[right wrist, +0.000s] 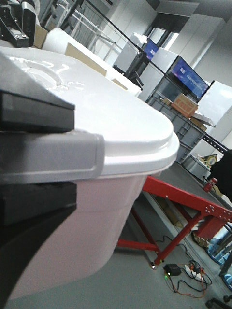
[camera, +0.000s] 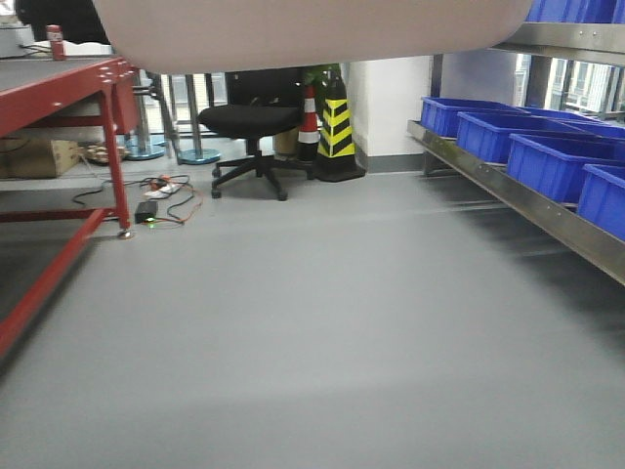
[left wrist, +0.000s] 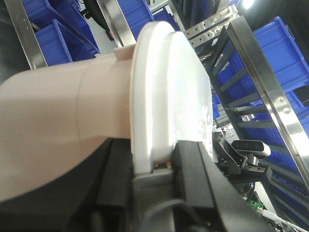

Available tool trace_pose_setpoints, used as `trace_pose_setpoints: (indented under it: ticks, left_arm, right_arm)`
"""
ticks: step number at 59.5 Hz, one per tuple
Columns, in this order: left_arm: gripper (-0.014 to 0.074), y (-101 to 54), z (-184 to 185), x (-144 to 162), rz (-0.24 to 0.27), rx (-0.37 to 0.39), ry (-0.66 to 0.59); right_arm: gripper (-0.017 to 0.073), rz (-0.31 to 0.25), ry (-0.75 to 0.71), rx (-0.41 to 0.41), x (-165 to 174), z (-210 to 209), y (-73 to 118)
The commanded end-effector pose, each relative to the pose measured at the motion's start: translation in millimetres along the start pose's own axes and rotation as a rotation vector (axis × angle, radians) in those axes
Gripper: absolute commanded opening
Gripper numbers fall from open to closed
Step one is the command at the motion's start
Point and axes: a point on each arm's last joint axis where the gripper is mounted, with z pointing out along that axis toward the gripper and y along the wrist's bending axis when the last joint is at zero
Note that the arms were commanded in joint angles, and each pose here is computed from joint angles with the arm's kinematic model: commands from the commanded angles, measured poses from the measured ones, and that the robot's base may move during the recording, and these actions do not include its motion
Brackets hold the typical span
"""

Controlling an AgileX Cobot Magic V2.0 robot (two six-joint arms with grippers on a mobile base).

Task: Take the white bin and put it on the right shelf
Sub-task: 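Hold the bin while the base drives to the blue-crate shelving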

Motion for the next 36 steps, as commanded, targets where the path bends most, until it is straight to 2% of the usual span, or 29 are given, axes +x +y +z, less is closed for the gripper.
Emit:
trace_pose_setpoints:
  ticks: [1,36]
  left_arm:
    - [-0.0116,-43.9,-3.5,10.7,0.061,0.231,0.106]
    - [-0.0116,-43.9,-3.5,10.7,0.061,0.231,0.106]
  right_arm:
    - [0.0057,0.029,-0.024,-0.2,-6.7,-7.8,39.2]
    - [0.0057,0.03,-0.027,-0.194,-7.0,-7.3,38.2]
